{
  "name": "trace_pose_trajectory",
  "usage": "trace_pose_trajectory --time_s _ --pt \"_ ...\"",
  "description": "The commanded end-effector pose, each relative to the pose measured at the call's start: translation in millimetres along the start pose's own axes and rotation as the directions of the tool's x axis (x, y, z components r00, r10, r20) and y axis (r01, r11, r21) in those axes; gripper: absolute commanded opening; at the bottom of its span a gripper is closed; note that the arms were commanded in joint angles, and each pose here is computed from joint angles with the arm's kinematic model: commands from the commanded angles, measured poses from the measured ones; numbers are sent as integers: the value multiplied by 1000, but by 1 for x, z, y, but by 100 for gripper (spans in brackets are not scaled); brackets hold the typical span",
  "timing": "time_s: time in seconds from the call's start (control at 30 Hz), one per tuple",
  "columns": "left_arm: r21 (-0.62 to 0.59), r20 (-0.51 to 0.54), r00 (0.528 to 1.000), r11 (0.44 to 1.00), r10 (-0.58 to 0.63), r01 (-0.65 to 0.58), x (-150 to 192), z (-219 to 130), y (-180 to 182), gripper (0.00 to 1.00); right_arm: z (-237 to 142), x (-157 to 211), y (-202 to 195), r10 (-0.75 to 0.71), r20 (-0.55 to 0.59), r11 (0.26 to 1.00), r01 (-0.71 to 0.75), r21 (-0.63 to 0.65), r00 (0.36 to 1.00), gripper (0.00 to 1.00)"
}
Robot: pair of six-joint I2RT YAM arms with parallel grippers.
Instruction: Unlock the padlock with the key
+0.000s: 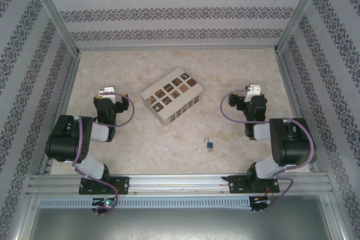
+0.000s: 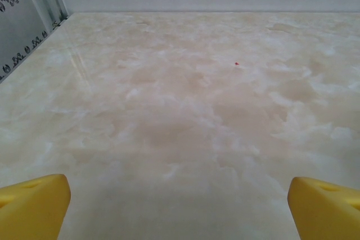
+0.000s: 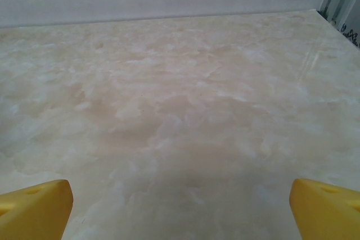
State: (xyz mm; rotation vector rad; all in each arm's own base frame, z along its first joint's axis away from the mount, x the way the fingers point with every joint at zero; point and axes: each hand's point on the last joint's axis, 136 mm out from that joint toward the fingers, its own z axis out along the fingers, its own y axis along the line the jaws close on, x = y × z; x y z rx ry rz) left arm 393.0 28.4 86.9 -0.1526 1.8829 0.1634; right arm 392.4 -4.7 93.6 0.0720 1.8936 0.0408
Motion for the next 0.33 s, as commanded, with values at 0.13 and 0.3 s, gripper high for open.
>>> trace_pose_trajectory --time_s 0.13,0.3 --pt "1 10 1000 1000 -14 14 -4 0 3 99 2 -14 5 -34 31 999 34 1 999 98" --pt "1 9 1000 1000 -14 14 -4 0 2 99 2 -14 5 -34 31 999 34 1 999 98"
